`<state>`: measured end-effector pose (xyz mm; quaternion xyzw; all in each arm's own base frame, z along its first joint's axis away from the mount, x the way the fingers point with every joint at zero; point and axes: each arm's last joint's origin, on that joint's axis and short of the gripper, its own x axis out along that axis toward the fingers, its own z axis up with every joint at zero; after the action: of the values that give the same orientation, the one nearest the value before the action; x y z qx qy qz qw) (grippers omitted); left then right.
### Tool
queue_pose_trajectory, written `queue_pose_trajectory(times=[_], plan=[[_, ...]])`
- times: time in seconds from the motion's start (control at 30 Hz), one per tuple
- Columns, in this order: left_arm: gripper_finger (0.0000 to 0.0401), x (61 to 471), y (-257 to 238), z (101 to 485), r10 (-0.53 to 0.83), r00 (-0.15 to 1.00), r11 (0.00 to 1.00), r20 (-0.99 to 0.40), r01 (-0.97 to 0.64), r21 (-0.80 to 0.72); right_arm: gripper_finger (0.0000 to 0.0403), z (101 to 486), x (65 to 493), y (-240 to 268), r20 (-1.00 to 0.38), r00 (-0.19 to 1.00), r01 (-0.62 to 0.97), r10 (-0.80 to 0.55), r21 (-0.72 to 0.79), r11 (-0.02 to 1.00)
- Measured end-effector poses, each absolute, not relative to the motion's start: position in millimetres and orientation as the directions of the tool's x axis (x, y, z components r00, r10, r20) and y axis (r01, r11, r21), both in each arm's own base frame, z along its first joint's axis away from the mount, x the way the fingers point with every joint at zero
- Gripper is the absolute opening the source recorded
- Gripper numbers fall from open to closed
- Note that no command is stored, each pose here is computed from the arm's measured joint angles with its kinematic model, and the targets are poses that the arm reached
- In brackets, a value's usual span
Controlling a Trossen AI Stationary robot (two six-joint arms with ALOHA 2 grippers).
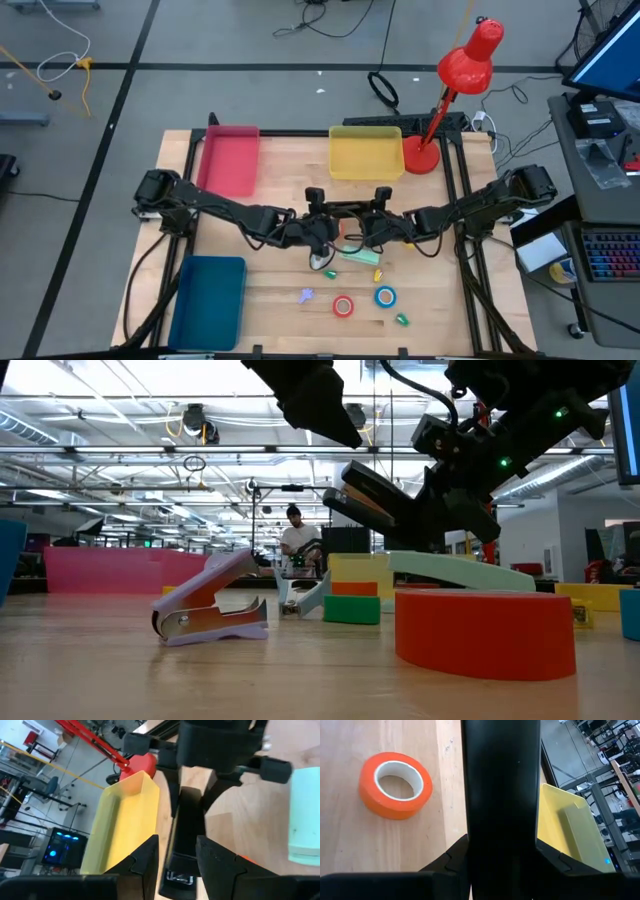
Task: Pick and place Stapler, Stapler remover, tape
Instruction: Put the black stapler into the pink bin
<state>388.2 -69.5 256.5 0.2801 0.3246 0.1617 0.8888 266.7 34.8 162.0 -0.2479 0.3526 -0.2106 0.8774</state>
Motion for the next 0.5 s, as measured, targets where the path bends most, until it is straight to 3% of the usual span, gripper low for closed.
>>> queue_pose_trajectory(times=[0.3, 0.5], plan=[[0.023, 395.4, -68.7, 245.9, 0.456, 0.74, 0.799, -0.494, -0.096, 0.594, 0.0127, 162.4, 267.5, 31.6, -0.511, 0.66, 0.22, -0.551, -0.57, 0.791], [0.0257, 403.1, -64.3, 229.1, 0.484, 0.713, 0.766, -0.507, -0.066, 0.639, 0.0127, 161.9, 267.5, 31.9, -0.52, 0.667, 0.207, -0.534, -0.559, 0.803]])
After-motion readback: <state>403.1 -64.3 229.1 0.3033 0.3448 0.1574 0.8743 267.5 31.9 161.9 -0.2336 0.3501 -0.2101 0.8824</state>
